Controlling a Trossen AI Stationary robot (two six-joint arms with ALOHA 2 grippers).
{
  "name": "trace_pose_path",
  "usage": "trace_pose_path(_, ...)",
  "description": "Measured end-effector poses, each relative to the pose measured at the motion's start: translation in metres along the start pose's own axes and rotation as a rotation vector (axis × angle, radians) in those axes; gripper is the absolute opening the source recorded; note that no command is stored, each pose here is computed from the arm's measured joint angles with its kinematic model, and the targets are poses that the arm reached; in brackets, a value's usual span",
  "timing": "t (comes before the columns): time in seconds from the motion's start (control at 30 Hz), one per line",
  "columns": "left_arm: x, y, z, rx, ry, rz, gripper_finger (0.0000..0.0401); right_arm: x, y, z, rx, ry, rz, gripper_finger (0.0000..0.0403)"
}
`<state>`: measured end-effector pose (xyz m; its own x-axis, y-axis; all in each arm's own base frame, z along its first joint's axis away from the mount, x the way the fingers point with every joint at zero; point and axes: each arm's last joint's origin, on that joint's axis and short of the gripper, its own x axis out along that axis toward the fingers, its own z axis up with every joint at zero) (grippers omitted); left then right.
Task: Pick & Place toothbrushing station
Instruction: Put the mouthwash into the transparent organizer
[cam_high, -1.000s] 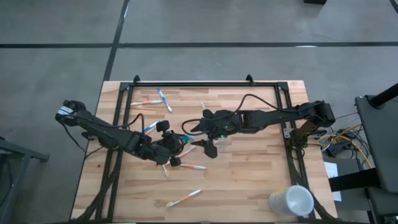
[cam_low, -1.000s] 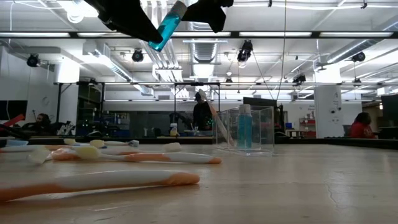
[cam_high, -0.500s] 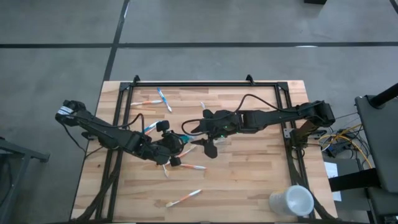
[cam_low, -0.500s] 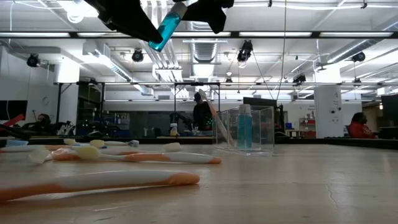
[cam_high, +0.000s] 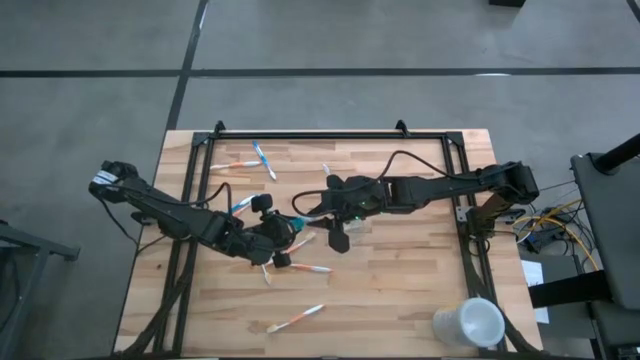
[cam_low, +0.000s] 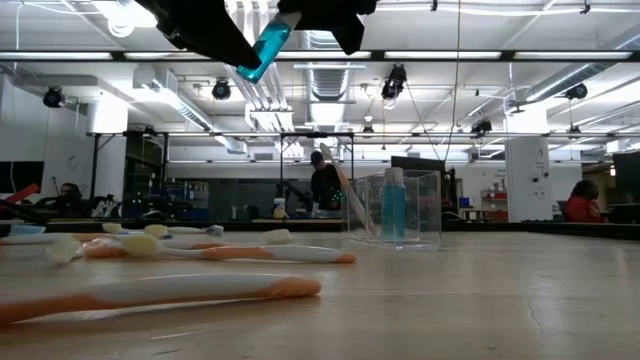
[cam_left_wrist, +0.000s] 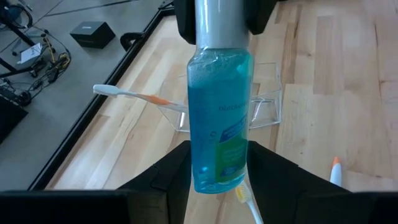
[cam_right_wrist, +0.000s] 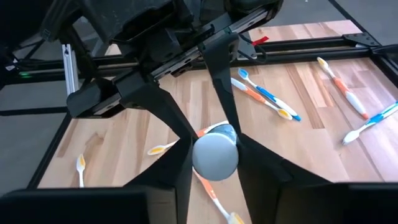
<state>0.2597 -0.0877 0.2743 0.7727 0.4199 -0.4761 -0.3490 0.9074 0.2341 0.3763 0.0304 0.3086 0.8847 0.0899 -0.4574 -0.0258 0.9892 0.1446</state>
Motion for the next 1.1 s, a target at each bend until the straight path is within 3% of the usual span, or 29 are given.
trace_pose_path(0.47, 0.0, -0.0001, 0.0005, -0.051, -0.003, 0.0, 0.0154, -0.0024, 0.0003, 0.0012, 0.008, -0.004, 0.002, 0.0095)
trace_pose_path(1.03, -0.0002, 0.0002, 0.0004, -0.021, -0.003, 0.003, 0.0176, -0.0028, 0.0005, 0.002, 0.004, -0.005, 0.005, 0.0095)
trace_pose_path(1.1, -0.0002, 0.0, 0.0003, -0.071, 0.0, -0.004, 0.0177, -0.0028, 0.0005, 0.002, 0.004, -0.004, 0.006, 0.0095)
